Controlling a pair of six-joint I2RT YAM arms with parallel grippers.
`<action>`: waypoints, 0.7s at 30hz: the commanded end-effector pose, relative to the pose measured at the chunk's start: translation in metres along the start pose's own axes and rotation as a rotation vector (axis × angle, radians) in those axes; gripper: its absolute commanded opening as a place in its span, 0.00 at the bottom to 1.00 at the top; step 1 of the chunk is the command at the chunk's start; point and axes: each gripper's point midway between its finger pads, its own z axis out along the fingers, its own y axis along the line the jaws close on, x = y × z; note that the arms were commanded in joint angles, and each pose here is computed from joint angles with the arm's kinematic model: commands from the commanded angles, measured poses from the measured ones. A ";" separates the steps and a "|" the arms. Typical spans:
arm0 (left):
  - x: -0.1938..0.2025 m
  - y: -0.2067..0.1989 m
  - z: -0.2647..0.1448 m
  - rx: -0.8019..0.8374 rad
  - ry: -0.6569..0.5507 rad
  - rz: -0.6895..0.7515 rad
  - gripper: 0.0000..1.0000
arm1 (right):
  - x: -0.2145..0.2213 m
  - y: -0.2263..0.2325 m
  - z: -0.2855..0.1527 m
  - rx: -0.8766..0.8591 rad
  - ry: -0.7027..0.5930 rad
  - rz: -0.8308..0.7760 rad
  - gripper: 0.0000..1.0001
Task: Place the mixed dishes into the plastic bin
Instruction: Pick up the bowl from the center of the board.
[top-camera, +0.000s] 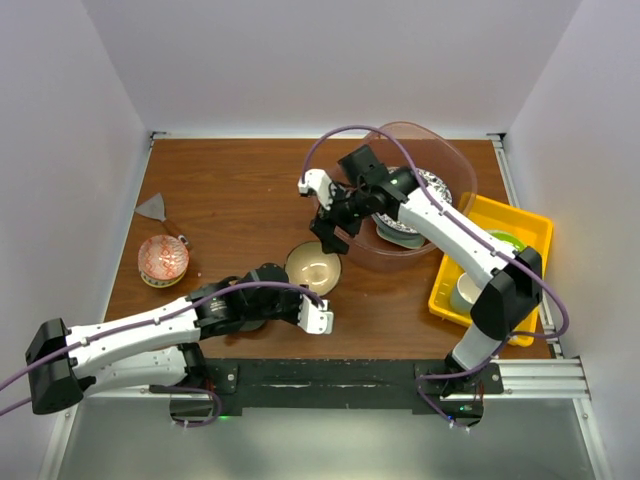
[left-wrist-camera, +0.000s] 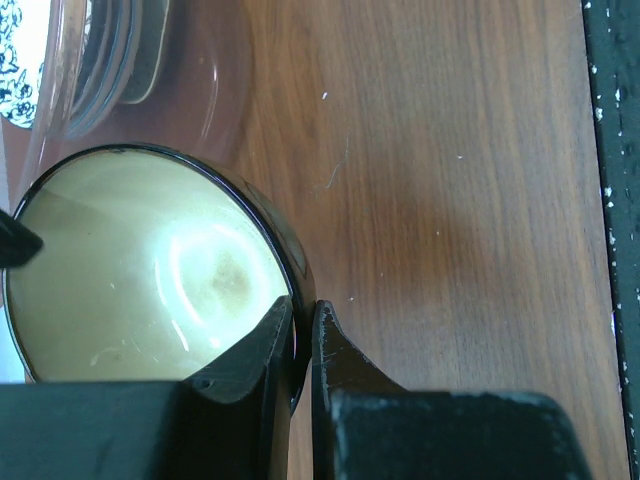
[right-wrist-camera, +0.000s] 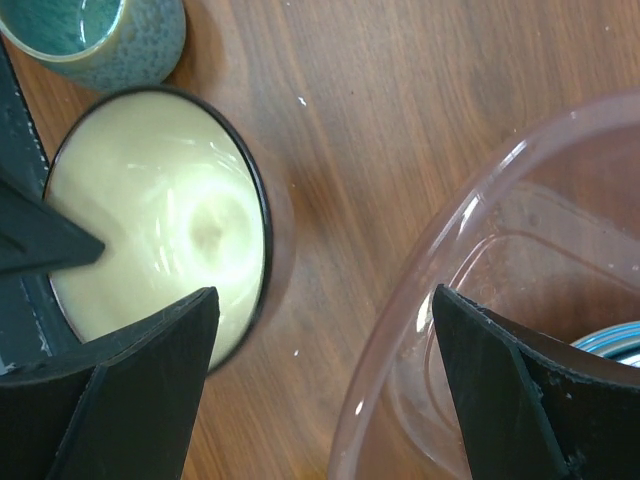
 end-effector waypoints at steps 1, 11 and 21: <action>-0.045 0.039 -0.011 -0.145 -0.164 0.077 0.00 | -0.013 0.001 -0.005 0.083 0.043 -0.042 0.92; -0.052 0.053 -0.021 -0.207 -0.178 0.042 0.00 | -0.008 0.005 0.019 0.251 0.161 -0.127 0.61; -0.058 0.062 -0.028 -0.248 -0.200 -0.023 0.11 | -0.024 0.026 0.000 0.202 0.101 -0.198 0.00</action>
